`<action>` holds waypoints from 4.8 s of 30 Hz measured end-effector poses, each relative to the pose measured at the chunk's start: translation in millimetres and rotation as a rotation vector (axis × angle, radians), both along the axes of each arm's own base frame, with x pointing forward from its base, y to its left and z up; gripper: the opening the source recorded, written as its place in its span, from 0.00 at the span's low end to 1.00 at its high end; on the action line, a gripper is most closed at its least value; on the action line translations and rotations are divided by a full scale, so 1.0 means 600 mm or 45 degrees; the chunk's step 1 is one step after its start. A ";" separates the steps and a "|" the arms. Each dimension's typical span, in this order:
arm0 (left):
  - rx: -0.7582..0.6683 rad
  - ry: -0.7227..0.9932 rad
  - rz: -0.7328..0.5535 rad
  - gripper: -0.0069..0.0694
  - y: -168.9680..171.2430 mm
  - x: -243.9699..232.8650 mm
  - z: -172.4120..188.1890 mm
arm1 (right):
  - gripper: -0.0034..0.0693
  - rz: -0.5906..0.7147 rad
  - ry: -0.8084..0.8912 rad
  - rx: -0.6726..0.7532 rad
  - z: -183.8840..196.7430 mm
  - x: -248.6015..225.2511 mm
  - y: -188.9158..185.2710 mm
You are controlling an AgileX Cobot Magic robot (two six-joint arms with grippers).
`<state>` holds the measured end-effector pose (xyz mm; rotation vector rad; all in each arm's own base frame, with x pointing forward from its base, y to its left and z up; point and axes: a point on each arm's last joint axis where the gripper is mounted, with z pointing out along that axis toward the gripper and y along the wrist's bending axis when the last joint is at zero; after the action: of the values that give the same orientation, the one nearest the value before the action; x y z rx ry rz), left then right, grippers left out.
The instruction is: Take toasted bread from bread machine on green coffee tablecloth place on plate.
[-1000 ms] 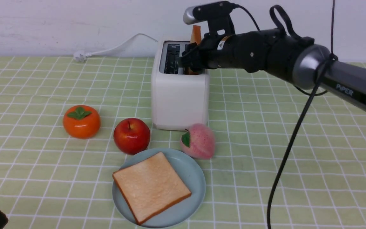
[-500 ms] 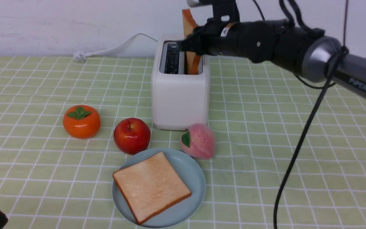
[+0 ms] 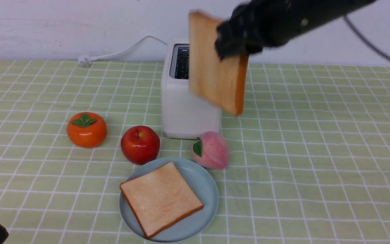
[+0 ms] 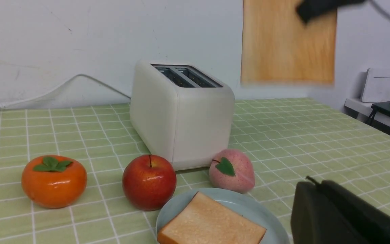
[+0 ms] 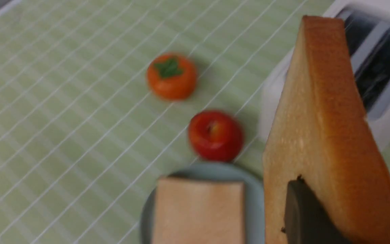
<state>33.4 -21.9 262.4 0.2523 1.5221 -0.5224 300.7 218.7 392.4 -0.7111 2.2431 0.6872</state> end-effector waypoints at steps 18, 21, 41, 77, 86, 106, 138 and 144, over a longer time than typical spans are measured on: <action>-0.001 0.001 -0.001 0.09 0.000 0.000 0.000 | 0.22 -0.012 0.343 0.251 -0.263 0.026 0.122; -0.001 0.001 -0.001 0.09 0.000 0.000 0.000 | 0.23 -0.034 0.343 0.248 -0.269 0.034 0.116; 0.001 0.004 -0.001 0.11 0.000 0.000 0.000 | 0.67 -0.056 0.203 -0.085 -0.180 0.014 0.025; 0.031 0.058 -0.017 0.14 -0.002 -0.001 -0.008 | 0.19 -0.462 0.187 -0.071 -0.094 -0.399 -0.286; 0.032 0.061 -0.017 0.16 -0.002 -0.001 -0.008 | 0.20 -0.475 0.226 -0.126 -0.099 -0.409 -0.296; 0.041 0.076 -0.022 0.19 -0.002 -0.001 -0.010 | 0.02 -0.860 -0.569 -0.006 -0.364 -0.416 -0.345; 0.046 0.091 -0.027 0.21 -0.003 -0.001 -0.012 | 0.04 -0.880 -0.571 -0.015 -0.365 -0.416 -0.348; 0.056 0.044 0.025 0.21 -0.001 0.007 -0.023 | 0.04 -0.880 -0.571 -0.015 -0.365 -0.416 -0.348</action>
<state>37.4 -22.4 248.4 0.2632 1.5692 -0.4800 51.2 10.1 173.3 -0.0469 1.8864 0.1488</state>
